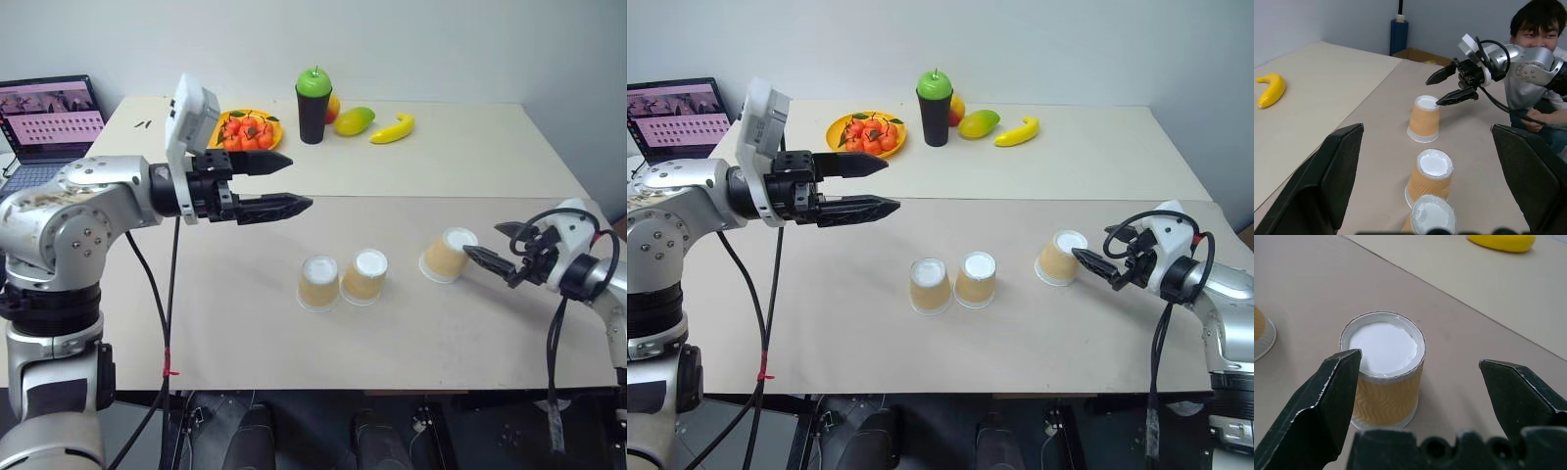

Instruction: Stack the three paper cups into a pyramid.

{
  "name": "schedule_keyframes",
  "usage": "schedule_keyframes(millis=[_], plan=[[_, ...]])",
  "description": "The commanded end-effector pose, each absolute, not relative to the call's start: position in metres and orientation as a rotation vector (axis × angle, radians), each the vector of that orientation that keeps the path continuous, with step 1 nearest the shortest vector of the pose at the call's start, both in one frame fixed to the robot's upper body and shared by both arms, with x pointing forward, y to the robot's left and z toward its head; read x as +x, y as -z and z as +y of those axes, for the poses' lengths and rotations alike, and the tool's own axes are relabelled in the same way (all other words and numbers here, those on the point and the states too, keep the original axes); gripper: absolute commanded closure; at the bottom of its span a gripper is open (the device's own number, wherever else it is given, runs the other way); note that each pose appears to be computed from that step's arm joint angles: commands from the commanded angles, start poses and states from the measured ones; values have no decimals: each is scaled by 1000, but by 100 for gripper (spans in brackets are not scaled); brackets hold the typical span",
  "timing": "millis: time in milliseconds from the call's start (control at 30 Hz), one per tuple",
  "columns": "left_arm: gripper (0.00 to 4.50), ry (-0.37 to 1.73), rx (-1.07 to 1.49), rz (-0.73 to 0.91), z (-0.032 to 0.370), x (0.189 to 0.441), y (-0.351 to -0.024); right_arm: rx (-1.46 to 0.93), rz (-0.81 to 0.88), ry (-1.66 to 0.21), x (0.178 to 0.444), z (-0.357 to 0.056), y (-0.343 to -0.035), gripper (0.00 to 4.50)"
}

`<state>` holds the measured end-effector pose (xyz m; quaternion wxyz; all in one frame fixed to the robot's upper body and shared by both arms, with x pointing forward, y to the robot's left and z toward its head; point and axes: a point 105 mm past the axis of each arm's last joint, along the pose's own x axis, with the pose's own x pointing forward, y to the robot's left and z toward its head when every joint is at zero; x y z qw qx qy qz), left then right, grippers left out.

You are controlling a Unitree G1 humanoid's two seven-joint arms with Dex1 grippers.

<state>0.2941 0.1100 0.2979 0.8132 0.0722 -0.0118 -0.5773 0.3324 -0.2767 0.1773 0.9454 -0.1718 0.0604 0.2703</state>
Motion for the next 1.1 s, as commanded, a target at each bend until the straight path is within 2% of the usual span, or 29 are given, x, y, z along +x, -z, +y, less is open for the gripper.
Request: schedule_keyframes(millis=[33,733,1100], plan=[[5,1211,169,-66,115,289,-307,-361,103,-564,334,-274,-182,0],[5,1166,124,-54,119,292,-291,-392,51,-609,341,-261,-210,0],[5,1143,132,-67,121,294,-291,-350,62,-644,345,-249,-198,0]])
